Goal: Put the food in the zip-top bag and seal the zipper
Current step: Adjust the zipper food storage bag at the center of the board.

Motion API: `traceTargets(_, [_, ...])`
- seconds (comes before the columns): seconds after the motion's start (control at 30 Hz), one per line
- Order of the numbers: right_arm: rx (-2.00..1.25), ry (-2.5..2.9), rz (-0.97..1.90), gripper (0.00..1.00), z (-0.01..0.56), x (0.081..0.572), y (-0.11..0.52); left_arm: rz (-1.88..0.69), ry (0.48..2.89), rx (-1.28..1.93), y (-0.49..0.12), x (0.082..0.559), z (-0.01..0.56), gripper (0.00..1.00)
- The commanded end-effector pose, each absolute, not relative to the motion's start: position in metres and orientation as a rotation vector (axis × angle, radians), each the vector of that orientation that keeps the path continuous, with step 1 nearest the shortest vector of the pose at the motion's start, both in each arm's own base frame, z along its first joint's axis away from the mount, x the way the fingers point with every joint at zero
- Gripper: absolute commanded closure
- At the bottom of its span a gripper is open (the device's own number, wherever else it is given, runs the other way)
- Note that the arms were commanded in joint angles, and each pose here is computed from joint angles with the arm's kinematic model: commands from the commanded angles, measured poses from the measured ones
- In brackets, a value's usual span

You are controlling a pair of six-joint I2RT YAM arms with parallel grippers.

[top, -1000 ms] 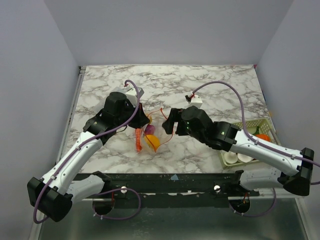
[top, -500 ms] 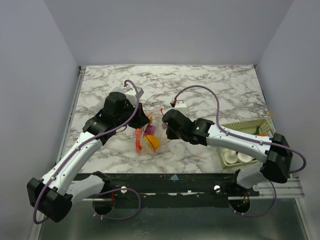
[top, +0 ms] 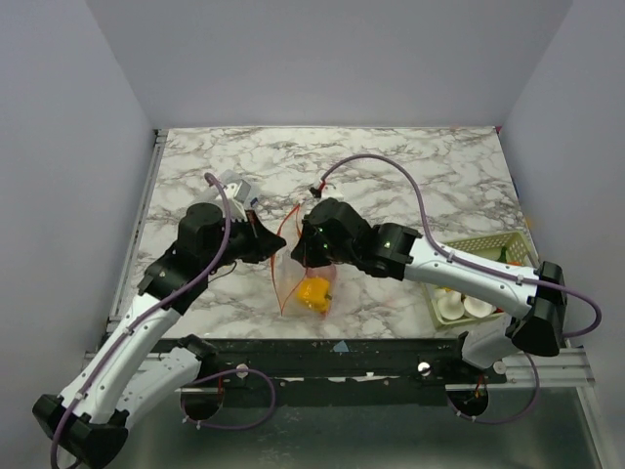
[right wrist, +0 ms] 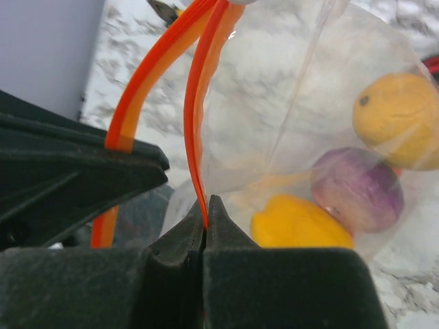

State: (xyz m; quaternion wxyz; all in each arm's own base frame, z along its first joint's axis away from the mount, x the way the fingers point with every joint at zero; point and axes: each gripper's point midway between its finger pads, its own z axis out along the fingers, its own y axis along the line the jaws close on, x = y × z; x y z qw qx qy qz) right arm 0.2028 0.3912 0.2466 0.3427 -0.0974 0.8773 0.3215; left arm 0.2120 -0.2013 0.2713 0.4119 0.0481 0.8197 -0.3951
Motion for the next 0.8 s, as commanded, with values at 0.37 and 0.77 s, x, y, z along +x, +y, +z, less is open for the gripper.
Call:
traceTargets(0.37, [-0.273, 2.167, 0.9, 1.0, 0.277, 0.203, 0.39, -0.904, 2.091, 0.11, -0.195, 0.226, 0.273, 1.0])
traceTargets(0.77, [-0.286, 2.214, 0.853, 0.98, 0.241, 0.212, 0.406, -0.77, 2.12, 0.136, -0.184, 0.238, 0.265, 1.0])
